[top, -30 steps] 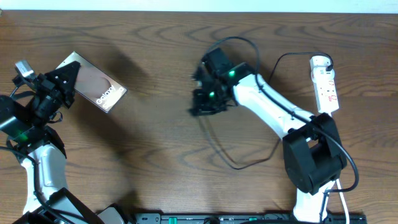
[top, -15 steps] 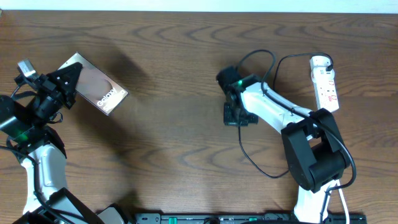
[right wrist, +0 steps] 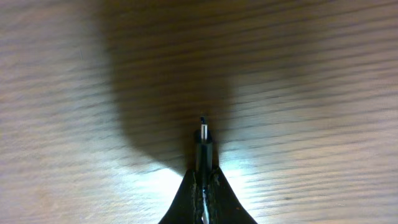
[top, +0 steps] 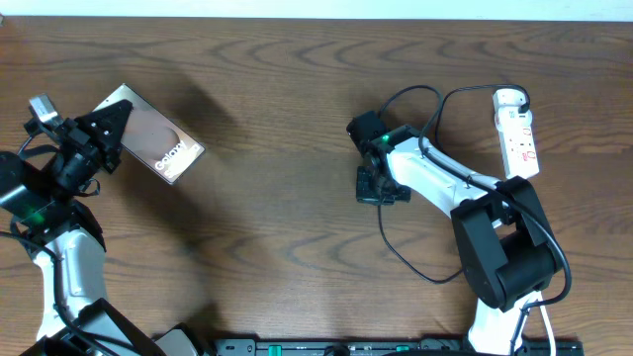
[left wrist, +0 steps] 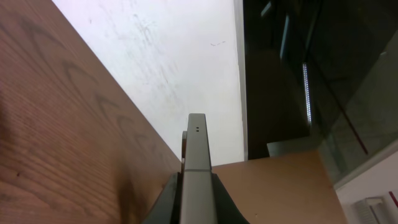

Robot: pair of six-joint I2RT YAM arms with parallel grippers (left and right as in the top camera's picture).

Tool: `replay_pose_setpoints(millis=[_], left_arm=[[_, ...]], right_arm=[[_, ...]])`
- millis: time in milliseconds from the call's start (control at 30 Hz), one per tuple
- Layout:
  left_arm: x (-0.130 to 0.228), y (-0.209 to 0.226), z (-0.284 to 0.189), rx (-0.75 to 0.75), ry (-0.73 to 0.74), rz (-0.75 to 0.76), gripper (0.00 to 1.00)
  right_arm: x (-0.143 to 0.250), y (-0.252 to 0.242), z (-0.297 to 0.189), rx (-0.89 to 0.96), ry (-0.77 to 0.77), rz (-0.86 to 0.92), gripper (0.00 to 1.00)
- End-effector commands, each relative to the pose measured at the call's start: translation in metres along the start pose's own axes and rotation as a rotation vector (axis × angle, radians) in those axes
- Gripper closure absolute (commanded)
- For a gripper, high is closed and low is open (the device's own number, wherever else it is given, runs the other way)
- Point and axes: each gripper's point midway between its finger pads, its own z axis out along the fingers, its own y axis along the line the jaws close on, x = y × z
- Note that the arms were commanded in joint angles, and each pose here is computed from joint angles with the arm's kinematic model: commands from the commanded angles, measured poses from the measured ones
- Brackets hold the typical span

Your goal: Plug charger to phone and switch on socket

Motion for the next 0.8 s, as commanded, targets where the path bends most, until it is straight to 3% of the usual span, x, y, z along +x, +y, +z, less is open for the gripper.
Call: replay_pose_setpoints(millis=[0, 67, 200, 267, 367, 433, 767], left_arm=[[0.001, -0.008, -0.001, 0.014, 0.012, 0.039, 0.93], [0.001, -0.008, -0.001, 0.014, 0.012, 0.043, 0.93], [0.003, -0.009, -0.001, 0.017, 0.025, 0.043, 0.93], [0.006, -0.009, -0.001, 0.020, 0.038, 0.043, 0.93], [0.009, -0.010, 0.001, 0.023, 0.054, 0.043, 0.93], [0.015, -0.011, 0.005, 0.029, 0.077, 0.044, 0.93], [0.040, -0.017, 0.026, 0.052, 0.161, 0.062, 0.93]], right_arm=[[0.013, 0.054, -0.009, -0.302, 0.109, -0.172, 0.99], [0.017, 0.086, -0.028, -0.495, 0.131, -0.270, 0.99], [0.041, 0.151, -0.102, -1.064, 0.154, -0.561, 0.99], [0.051, 0.167, -0.139, -1.306, 0.161, -0.649, 0.99], [0.061, 0.175, -0.176, -1.526, 0.155, -0.752, 0.99], [0.067, 0.179, -0.195, -1.632, 0.145, -0.834, 0.99], [0.089, 0.200, -0.202, -1.646, 0.178, -0.915, 0.99]])
